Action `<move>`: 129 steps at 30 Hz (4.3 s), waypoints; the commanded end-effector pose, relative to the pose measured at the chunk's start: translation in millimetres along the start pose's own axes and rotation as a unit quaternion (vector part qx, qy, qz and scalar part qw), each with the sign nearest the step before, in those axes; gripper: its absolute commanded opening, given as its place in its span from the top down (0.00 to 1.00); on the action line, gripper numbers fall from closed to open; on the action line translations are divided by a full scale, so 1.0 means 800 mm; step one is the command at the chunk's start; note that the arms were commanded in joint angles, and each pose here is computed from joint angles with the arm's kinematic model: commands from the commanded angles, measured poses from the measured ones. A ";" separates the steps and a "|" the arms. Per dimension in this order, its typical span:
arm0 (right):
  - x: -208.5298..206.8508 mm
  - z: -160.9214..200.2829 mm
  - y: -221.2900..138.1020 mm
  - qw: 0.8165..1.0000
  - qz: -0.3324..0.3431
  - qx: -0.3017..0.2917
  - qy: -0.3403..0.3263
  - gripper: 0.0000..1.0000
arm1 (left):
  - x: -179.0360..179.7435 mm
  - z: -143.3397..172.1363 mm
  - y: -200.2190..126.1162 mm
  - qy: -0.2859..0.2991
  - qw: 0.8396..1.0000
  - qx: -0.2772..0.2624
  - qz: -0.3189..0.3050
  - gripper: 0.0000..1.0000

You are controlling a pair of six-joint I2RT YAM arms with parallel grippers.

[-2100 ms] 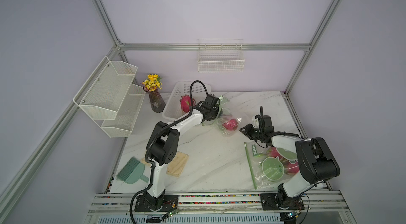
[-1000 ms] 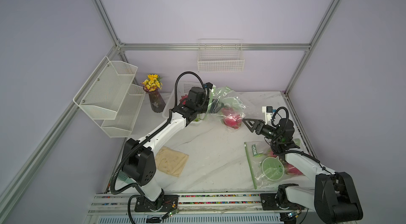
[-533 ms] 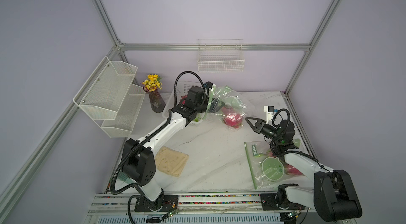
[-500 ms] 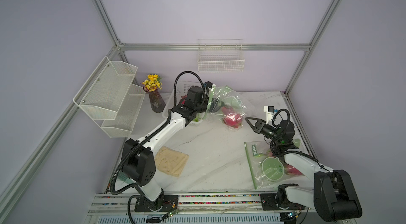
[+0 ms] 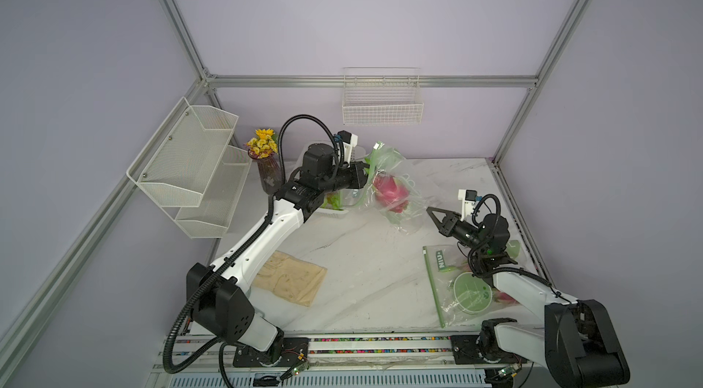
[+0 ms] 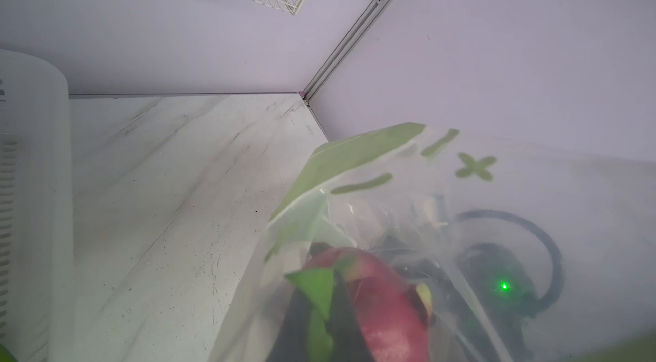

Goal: Open the zip-top bag and take out the dragon fruit
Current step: Pick up the dragon fruit from the zipper food storage bag, then place the dragon fruit in the basket.

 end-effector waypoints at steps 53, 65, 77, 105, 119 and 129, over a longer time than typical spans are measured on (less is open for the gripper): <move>-0.129 0.057 -0.049 0.930 0.302 0.002 0.209 1.00 | 0.206 -0.212 0.037 0.181 0.901 -0.155 -0.363 1.00; -0.135 0.041 -0.042 0.906 0.285 -0.061 0.306 1.00 | 0.257 -0.225 0.094 0.184 0.896 -0.186 -0.357 1.00; -0.156 0.042 -0.007 0.884 0.224 -0.110 0.395 1.00 | 0.269 -0.223 0.120 0.188 0.904 -0.186 -0.335 0.97; -0.077 0.117 0.136 0.924 0.118 0.053 0.359 0.69 | 0.213 -0.231 0.094 0.169 0.923 -0.189 -0.291 0.51; -0.064 0.112 0.107 0.939 0.178 0.109 0.272 0.37 | 0.129 -0.199 0.023 0.168 0.927 -0.197 -0.271 0.41; -0.069 0.116 0.129 0.940 0.164 0.118 0.276 0.39 | 0.158 -0.082 -0.026 0.060 0.940 -0.125 -0.311 0.39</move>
Point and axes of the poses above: each gripper's point midway between its finger pads, its own y axis out along the fingers, its own x axis along the line the jaws close on, z = x × y, the point moved 2 cm from there along -y, back along the fingers, and after that the axes turned 15 degrees about -y, right-handed, at the moved point
